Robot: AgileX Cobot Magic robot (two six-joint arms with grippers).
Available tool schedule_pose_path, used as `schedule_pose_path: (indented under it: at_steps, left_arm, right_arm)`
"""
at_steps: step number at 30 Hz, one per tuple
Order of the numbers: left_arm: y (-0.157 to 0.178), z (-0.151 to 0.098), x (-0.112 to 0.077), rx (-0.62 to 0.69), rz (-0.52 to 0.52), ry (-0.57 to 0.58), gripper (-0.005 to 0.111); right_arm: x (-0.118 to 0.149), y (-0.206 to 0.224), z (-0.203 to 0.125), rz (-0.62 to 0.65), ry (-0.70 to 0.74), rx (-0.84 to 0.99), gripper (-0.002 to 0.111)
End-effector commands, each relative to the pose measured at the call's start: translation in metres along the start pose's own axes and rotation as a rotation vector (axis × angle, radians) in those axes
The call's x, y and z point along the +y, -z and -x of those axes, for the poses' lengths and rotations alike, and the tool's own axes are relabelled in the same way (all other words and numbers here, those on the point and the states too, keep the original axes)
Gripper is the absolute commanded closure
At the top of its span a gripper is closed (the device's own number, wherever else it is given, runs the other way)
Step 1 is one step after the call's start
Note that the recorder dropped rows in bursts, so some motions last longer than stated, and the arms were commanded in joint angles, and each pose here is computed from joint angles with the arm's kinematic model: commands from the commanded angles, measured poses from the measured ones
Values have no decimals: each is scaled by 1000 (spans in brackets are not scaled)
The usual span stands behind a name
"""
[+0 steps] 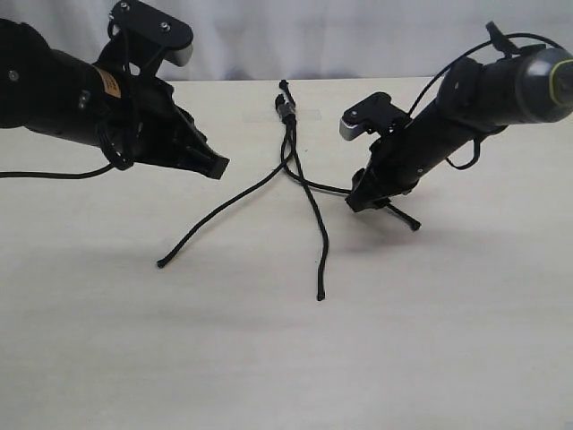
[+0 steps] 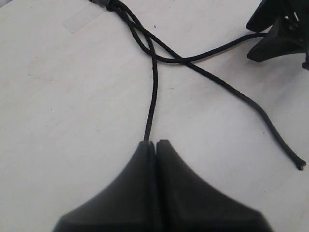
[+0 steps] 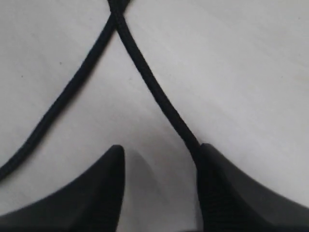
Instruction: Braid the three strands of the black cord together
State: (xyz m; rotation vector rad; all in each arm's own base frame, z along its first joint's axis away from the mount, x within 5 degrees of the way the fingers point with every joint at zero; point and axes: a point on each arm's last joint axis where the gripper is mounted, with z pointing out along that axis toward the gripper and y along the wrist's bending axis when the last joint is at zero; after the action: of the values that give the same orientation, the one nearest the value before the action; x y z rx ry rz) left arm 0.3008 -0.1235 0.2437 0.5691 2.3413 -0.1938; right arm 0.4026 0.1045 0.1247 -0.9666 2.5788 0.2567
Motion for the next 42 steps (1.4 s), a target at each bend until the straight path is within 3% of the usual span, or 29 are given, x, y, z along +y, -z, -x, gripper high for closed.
schedule_pose_path:
  at_steps: [1, 4, 13, 20, 23, 28, 31, 34, 39, 42]
  left_arm:
    - [2, 1, -3, -9, -6, -5, 107]
    - [2, 1, -3, -9, -6, -5, 107]
    - [2, 2, -3, -15, -3, -11, 107]
    - [2, 1, -3, -6, -5, -11, 107]
    - [2, 1, -3, -5, -5, -11, 107]
    - [2, 1, -3, -5, -5, -11, 107]
    - [2, 1, -3, -8, -4, -12, 107]
    - [2, 1, -3, -8, -4, -12, 107]
    - [2, 1, -3, -8, -4, -12, 107]
    - [2, 1, -3, -8, -3, -14, 107]
  right_arm:
    - [-4, -6, -6, -32, 87, 40, 85]
    - [-4, -1, -4, -31, 91, 39, 104]
    - [1, 64, 17, -88, 74, -82, 104]
    - [0, 50, 12, -62, 37, -43, 104]
    - [-4, 33, 5, -81, 12, 11, 95]
    - [-13, 15, -3, -135, -9, 67, 65]
    - [-14, 8, -4, -135, 26, 64, 61]
    - [-15, -4, -9, -121, 48, 91, 68]
    - [-13, -4, -8, -115, 79, 96, 102]
    - [-12, 12, -1, -113, 71, 82, 104]
